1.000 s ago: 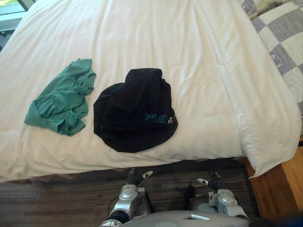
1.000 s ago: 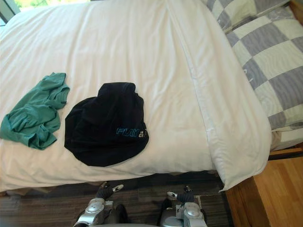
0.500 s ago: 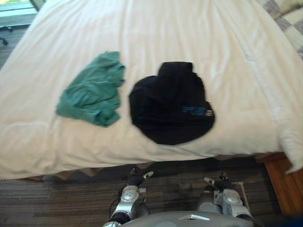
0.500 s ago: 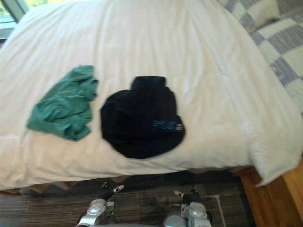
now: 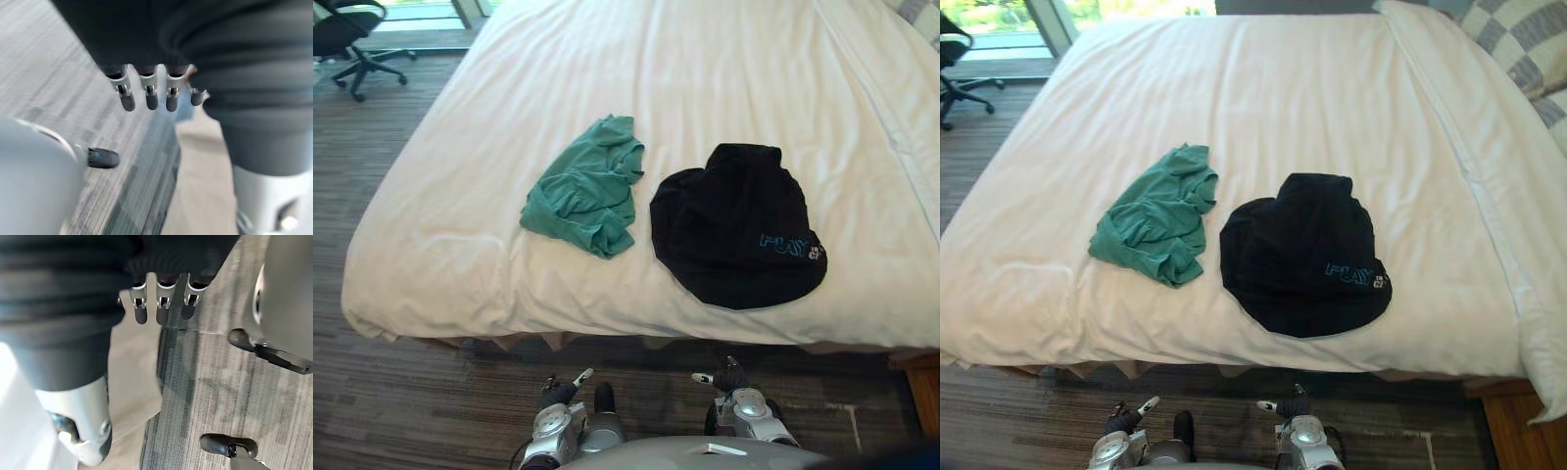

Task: Tidy the bed and pick cloth on bed and put in laundry

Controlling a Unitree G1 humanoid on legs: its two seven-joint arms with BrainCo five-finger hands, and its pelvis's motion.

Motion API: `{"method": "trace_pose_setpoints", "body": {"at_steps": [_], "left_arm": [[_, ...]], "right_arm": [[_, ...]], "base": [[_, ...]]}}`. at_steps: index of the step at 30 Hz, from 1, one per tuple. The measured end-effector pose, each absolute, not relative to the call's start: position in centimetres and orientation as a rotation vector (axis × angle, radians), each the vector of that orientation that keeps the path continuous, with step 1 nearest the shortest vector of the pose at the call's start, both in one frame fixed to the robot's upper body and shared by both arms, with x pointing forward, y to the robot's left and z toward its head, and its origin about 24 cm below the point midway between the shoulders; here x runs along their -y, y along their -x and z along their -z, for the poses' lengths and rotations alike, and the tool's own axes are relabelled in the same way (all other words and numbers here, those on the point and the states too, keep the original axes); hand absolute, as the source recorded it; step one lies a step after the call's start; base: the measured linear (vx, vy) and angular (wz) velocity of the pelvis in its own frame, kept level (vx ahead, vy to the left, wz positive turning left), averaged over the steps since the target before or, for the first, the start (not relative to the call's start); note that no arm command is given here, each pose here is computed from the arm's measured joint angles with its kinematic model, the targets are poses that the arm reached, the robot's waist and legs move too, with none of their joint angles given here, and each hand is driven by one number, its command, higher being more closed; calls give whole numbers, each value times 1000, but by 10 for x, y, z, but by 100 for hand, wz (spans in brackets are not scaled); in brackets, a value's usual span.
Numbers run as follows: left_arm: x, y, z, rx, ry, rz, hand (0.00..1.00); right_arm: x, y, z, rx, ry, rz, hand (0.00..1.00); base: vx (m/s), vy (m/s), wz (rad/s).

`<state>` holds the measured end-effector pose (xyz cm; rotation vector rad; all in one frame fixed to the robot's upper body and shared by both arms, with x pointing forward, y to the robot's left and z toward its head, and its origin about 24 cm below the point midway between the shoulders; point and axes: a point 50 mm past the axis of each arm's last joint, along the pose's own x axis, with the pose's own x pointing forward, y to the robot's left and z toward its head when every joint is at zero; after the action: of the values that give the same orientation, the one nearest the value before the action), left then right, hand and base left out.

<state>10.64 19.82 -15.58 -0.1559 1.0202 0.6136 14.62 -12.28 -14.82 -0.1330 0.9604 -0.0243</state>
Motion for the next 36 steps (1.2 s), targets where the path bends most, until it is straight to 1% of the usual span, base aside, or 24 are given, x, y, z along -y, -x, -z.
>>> {"method": "trace_pose_setpoints", "body": {"at_steps": [4, 8, 9, 10, 11, 12, 13, 15, 16, 18, 19, 20, 21, 22, 23, 24, 25, 26, 27, 29, 30, 32, 34, 36], "left_arm": [[-207, -103, 155, -1005, 229, -721, 0], [-218, -93, 157, -1002, 424, -927, 0], [-219, -92, 158, -1003, 456, -962, 0], [-223, -88, 158, -995, 529, -1054, 0], [-233, -83, 158, -962, 639, -1201, 0], [-236, -81, 157, -951, 662, -1242, 0], [-244, -78, 156, -926, 712, -1321, 0], [-268, -69, 150, -837, 819, -1516, 0], [-272, -68, 148, -816, 835, -1541, 0], [-301, -62, 136, -686, 880, -1669, 0], [-306, -62, 134, -663, 884, -1683, 0], [-319, -65, 125, -590, 880, -1703, 0], [-329, -73, 115, -521, 861, -1682, 0], [-330, -76, 113, -510, 857, -1672, 0], [-339, -90, 102, -441, 833, -1609, 0], [-346, -106, 87, -374, 766, -1518, 0], [-349, -115, 78, -342, 725, -1470, 0], [-356, -138, 52, -250, 609, -1337, 0], [-359, -144, 42, -214, 569, -1296, 0], [-371, -161, -21, 14, 345, -1126, 0], [-372, -162, -30, 49, 311, -1108, 0], [-376, -165, -72, 191, 143, -1047, 0], [-373, -167, -88, 249, 80, -1017, 0], [-367, -171, -101, 282, -8, -973, 0]], "right_arm": [[124, -141, 151, -988, 120, 47, 0], [145, -132, 155, -1037, -119, 320, 0], [149, -130, 156, -1040, -149, 362, 0], [158, -127, 157, -1046, -218, 455, 0], [174, -114, 161, -1059, -349, 643, 0], [179, -110, 162, -1064, -386, 697, 0], [188, -98, 164, -1076, -457, 807, 0], [215, -55, 168, -1086, -603, 1112, 0], [220, -49, 168, -1080, -621, 1158, 0], [244, -14, 165, -1037, -694, 1400, 0], [247, -10, 164, -1023, -707, 1438, 0], [258, -3, 161, -980, -737, 1527, 0], [270, 0, 155, -919, -746, 1589, 0], [272, -1, 154, -909, -743, 1595, 0], [286, -7, 146, -830, -729, 1619, 0], [300, -18, 136, -740, -703, 1614, 0], [307, -22, 131, -702, -686, 1612, 0], [326, -35, 113, -584, -644, 1602, 0], [333, -41, 106, -537, -629, 1594, 0], [363, -76, 53, -293, -440, 1505, 0], [367, -80, 45, -259, -409, 1495, 0], [381, -99, 5, -106, -266, 1462, 0], [384, -106, -12, -53, -190, 1442, 0], [378, -117, -20, -38, -119, 1375, 0]], "base": [[30, 37, 6], [18, 53, 2], [-13, 46, 0], [-30, 40, -2], [-28, 32, -4], [-25, 20, -6], [-15, 6, -3], [-9, 11, -7], [3, 17, -20], [30, 8, -20], [83, -2, -14], [94, -6, -14], [80, -5, -12], [98, -15, -3], [98, -16, 6], [112, -18, 9], [73, -12, 19], [51, -7, 16], [55, -7, 15], [44, -6, 6], [40, -2, 6], [33, -3, 3], [4, -12, 5], [-12, -11, 5]]}}
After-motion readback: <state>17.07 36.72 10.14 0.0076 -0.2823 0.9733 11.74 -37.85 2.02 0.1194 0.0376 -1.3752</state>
